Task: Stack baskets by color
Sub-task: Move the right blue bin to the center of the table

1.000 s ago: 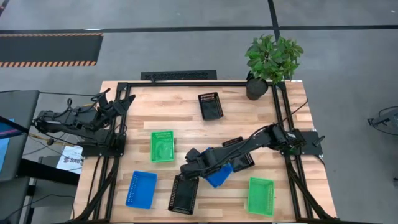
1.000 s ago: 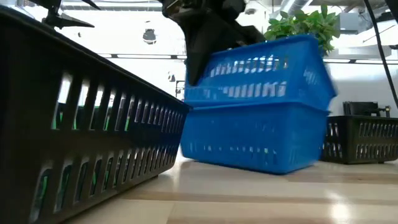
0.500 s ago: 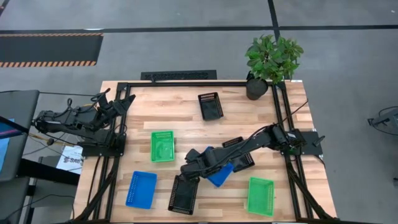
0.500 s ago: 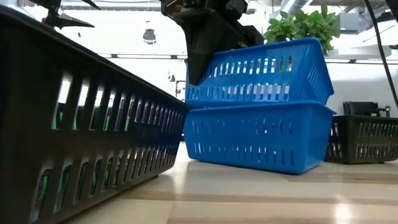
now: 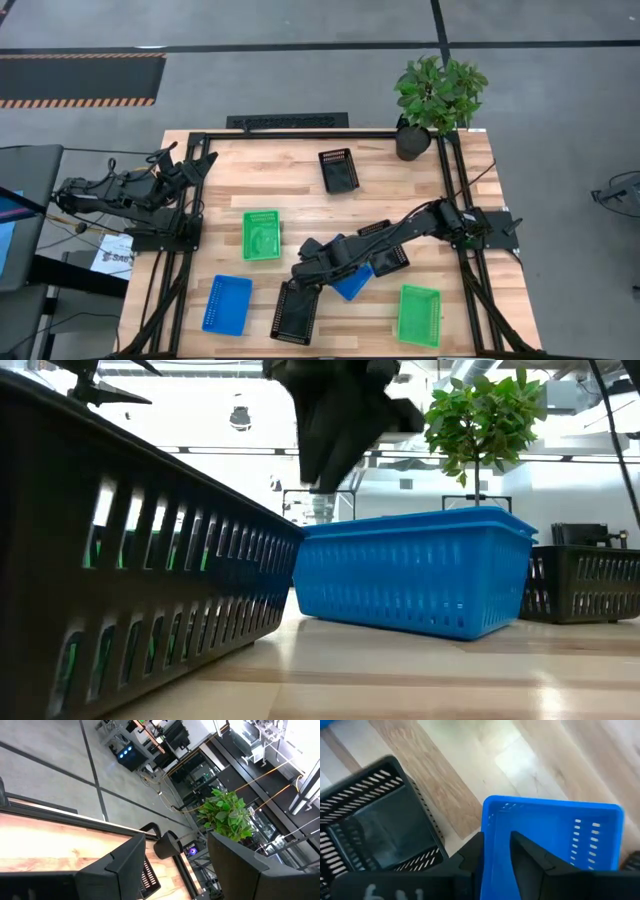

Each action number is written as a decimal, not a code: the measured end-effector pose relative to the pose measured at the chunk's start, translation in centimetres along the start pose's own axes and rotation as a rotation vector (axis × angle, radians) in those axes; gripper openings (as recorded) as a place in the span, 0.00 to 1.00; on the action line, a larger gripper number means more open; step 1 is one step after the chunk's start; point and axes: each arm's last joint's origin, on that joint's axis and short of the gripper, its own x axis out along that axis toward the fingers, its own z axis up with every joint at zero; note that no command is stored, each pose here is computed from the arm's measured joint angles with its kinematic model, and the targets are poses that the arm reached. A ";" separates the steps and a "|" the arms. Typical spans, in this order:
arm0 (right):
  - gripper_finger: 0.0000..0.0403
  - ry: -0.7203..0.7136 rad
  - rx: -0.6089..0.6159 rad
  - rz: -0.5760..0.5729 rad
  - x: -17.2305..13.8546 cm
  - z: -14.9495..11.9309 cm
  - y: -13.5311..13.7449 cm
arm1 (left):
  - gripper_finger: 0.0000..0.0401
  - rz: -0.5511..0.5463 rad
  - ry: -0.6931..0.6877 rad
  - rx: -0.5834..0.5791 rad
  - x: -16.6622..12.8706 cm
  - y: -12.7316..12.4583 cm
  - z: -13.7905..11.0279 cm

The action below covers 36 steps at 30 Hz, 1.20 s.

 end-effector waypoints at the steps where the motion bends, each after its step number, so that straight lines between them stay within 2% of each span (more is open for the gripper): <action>1: 0.29 -0.008 0.004 0.013 -0.7 0.1 -0.1 | 0.51 0.000 -0.001 0.000 0.0 0.0 0.0; 5: 0.29 0.003 0.035 0.059 -4.3 -0.9 -0.4 | 0.51 -0.001 0.001 0.000 0.0 0.0 0.0; 10: 0.28 0.157 0.139 0.063 -6.1 -4.5 0.4 | 0.51 -0.011 0.018 0.007 0.0 0.0 -0.1; 13: 0.28 0.245 0.212 0.064 -6.6 -7.1 1.4 | 0.51 -0.014 0.024 0.007 0.0 0.0 -0.1; 17: 0.28 0.286 0.309 0.040 -5.8 -9.9 3.0 | 0.51 -0.015 0.025 0.008 0.0 0.0 -0.1; 20: 0.28 0.319 0.349 0.029 -5.1 -10.9 3.7 | 0.51 -0.015 0.025 0.002 0.0 0.0 -0.1; 25: 0.28 0.311 0.386 0.017 -3.0 -10.2 4.1 | 0.51 -0.014 0.026 0.010 0.0 0.0 -0.1; 27: 0.28 0.302 0.358 0.021 -2.5 -9.4 3.9 | 0.51 -0.013 0.023 0.016 0.0 0.0 -0.1; 36: 0.28 0.244 0.246 0.010 1.0 -3.8 1.8 | 0.51 -0.012 0.020 0.039 0.0 0.0 -0.1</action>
